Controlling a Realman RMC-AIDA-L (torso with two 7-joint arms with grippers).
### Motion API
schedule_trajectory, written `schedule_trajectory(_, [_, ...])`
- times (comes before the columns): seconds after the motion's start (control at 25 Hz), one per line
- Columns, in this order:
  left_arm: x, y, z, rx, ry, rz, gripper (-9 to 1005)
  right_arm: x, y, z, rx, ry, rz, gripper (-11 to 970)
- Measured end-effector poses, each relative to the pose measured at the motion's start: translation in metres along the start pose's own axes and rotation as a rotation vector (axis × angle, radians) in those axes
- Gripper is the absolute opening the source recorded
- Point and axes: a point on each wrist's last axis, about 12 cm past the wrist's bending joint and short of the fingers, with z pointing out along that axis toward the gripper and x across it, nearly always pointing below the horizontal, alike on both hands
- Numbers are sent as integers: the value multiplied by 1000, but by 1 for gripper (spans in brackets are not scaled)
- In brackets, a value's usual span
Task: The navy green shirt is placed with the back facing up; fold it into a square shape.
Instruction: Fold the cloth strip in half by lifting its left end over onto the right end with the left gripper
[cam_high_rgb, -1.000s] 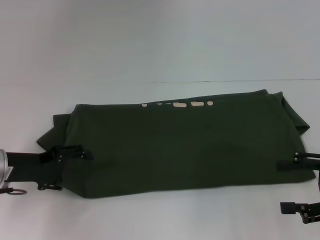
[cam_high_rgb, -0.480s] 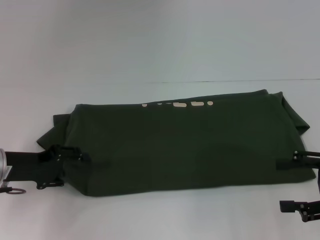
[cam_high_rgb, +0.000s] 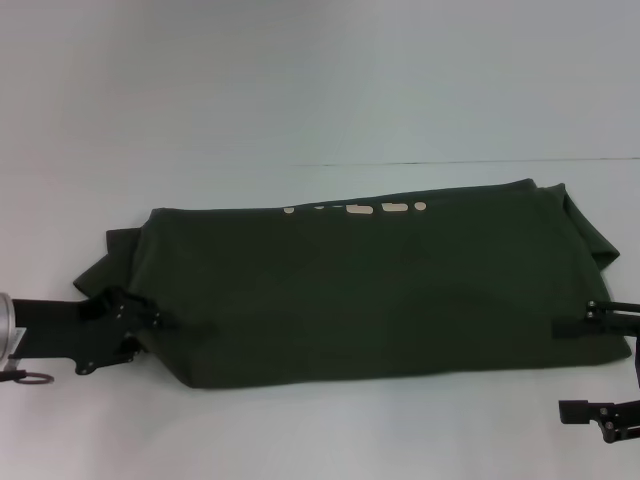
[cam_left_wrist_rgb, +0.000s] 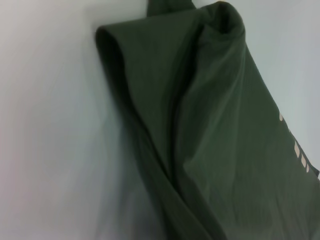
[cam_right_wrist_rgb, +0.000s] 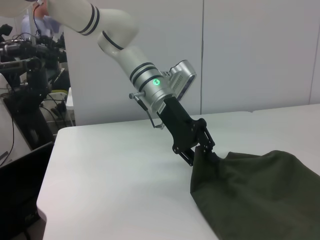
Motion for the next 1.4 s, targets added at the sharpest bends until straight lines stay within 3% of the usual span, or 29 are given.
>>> schedule_trajectory(0.48, [-3, 0, 1, -81, 2, 28, 320, 0, 0, 0, 3, 0, 0, 904])
schedule_trajectory(0.6, [-4, -1, 1, -79, -4, 30, 124, 0, 0, 0, 2, 0, 1, 905])
schedule_trajectory(0.8, [-4, 1, -1, -79, -12, 26, 27, 0, 0, 0, 1, -1, 7, 904])
schedule_trajectory(1.04, [-9, 6, -14, -92, -45, 33, 37, 0, 0, 2, 0, -4, 10, 904])
schedule_trajectory(1.4, [-19, 22, -58, -118, -141, 22, 53, 1, -1, 4, 7, -3, 20, 903])
